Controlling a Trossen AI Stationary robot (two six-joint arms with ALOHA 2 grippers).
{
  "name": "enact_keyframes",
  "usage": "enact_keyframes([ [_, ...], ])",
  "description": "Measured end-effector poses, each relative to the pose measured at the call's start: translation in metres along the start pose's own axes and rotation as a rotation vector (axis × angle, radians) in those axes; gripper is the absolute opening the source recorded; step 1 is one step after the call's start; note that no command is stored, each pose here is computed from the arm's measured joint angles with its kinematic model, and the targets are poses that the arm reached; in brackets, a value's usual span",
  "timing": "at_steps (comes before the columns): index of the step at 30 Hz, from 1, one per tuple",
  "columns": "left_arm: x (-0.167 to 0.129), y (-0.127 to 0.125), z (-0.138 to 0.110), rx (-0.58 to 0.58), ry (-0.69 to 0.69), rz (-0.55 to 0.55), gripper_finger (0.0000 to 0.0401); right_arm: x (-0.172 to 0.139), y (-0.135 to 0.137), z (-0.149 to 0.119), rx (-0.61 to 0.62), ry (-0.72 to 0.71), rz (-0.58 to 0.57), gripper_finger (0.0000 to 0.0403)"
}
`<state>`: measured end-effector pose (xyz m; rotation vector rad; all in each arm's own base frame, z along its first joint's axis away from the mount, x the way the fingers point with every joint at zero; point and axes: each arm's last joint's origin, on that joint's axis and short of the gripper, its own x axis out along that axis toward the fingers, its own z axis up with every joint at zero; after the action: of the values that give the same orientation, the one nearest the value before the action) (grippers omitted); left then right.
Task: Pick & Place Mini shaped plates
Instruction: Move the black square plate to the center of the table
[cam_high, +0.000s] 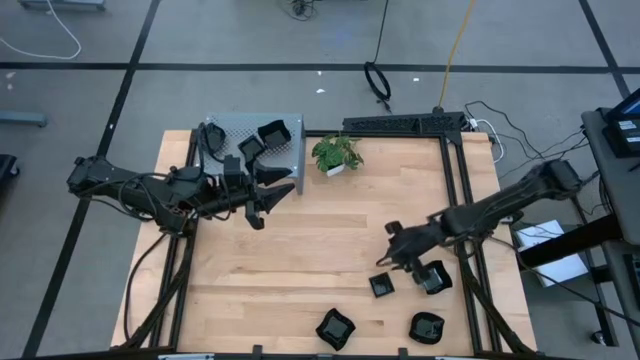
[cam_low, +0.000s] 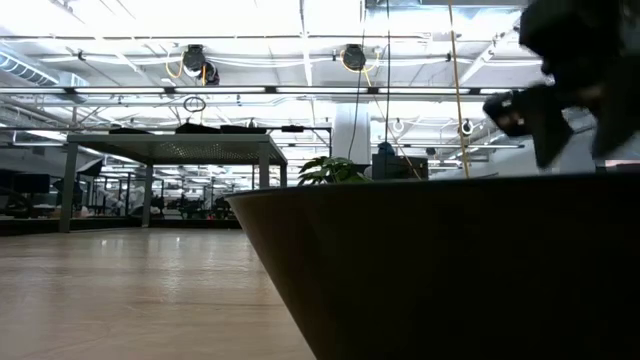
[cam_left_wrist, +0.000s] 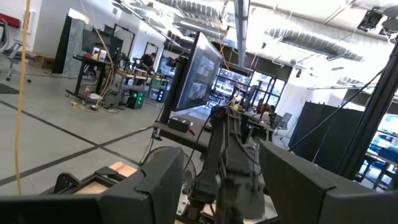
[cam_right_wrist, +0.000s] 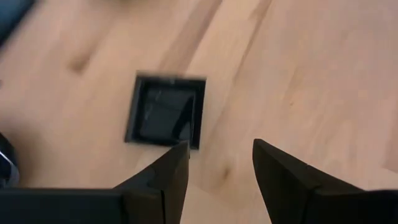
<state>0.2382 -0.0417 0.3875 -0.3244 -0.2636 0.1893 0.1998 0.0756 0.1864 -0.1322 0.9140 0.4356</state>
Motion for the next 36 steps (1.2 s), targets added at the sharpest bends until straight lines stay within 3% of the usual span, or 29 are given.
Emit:
enact_keyframes([
  [5,0.000,0.000,-0.001,0.001,0.005,0.002,0.0214,0.030,0.000,-0.004,-0.078,0.091,0.015,0.0164],
  [17,0.000,0.001,-0.002,-0.045,0.021,0.009,0.0214,0.074,-0.003,-0.003,-0.086,0.054,0.063,0.0161],
  [21,0.000,0.001,-0.003,-0.068,0.030,0.012,0.0214,0.080,-0.002,-0.005,-0.141,0.066,0.069,0.0130],
  [29,0.000,0.002,-0.006,-0.057,0.059,0.021,0.0214,0.081,-0.002,-0.003,-0.168,0.045,0.070,0.0012],
  [36,0.000,0.002,-0.007,-0.058,0.064,0.022,0.0214,0.081,-0.006,0.007,-0.171,-0.064,0.045,0.0004],
])
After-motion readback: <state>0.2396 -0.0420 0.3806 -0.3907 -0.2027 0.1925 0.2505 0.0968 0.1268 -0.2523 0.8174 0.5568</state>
